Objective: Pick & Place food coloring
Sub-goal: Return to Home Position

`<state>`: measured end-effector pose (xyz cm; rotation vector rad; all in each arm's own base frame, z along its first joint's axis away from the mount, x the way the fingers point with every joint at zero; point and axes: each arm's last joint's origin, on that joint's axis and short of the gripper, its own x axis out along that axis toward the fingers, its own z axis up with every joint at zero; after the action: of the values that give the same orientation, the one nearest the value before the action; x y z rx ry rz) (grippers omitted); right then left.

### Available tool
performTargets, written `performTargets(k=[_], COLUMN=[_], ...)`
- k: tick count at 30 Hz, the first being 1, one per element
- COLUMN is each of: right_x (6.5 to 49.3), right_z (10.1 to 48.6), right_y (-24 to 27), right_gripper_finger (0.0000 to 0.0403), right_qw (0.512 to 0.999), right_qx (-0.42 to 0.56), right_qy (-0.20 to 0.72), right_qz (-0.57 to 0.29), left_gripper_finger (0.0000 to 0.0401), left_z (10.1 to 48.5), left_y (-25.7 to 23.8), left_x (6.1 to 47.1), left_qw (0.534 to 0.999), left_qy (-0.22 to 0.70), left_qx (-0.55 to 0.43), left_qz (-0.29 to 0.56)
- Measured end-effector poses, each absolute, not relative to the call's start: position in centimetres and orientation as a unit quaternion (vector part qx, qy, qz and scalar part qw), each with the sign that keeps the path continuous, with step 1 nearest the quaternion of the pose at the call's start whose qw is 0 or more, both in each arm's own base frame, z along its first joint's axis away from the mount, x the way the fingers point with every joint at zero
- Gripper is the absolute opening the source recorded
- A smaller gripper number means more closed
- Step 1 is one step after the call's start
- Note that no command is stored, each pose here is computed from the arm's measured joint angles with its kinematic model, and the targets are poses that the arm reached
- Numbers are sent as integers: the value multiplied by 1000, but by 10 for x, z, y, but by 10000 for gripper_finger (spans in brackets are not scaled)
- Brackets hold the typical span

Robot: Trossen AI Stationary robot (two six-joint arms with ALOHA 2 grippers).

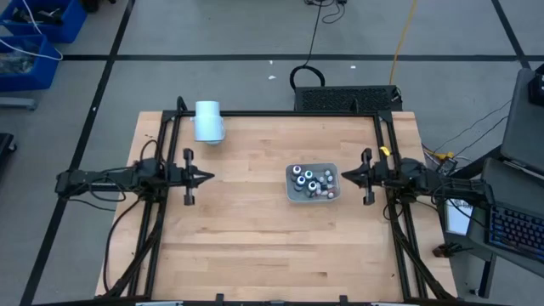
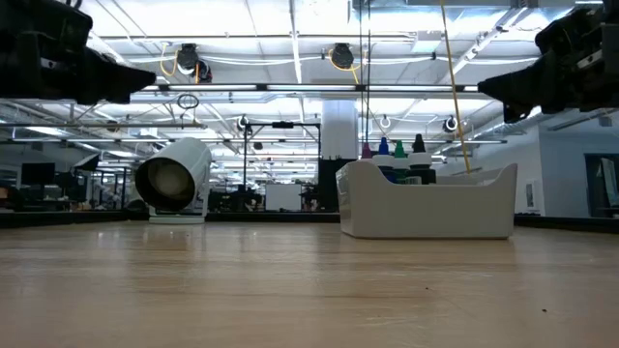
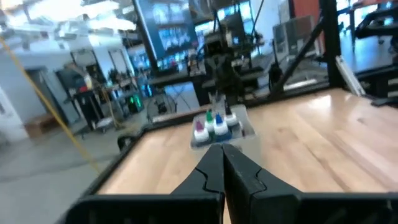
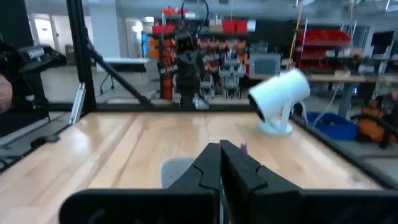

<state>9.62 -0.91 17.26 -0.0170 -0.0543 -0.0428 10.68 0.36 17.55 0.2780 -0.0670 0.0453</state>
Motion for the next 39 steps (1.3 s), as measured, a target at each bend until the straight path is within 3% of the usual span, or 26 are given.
performTargets(k=[9,17,26,39], right_x=[96,97,97,97], right_z=[171,170,170,170], right_y=[-9,-8,-8,-8], right_gripper_finger=[0,0,0,0], right_qw=[1000,1000,994,994], right_qx=[15,15,110,107], right_qy=[-19,-13,-15,-16], right_qz=[-14,-6,-4,-4], left_gripper_finger=[4,38,46,47], left_z=[171,171,171,171], left_y=[5,5,5,5], left_x=[107,107,107,107], left_qw=[996,998,998,998], left_qy=[-10,-9,-9,-9], left_qx=[74,49,50,50], left_qz=[46,42,43,43])
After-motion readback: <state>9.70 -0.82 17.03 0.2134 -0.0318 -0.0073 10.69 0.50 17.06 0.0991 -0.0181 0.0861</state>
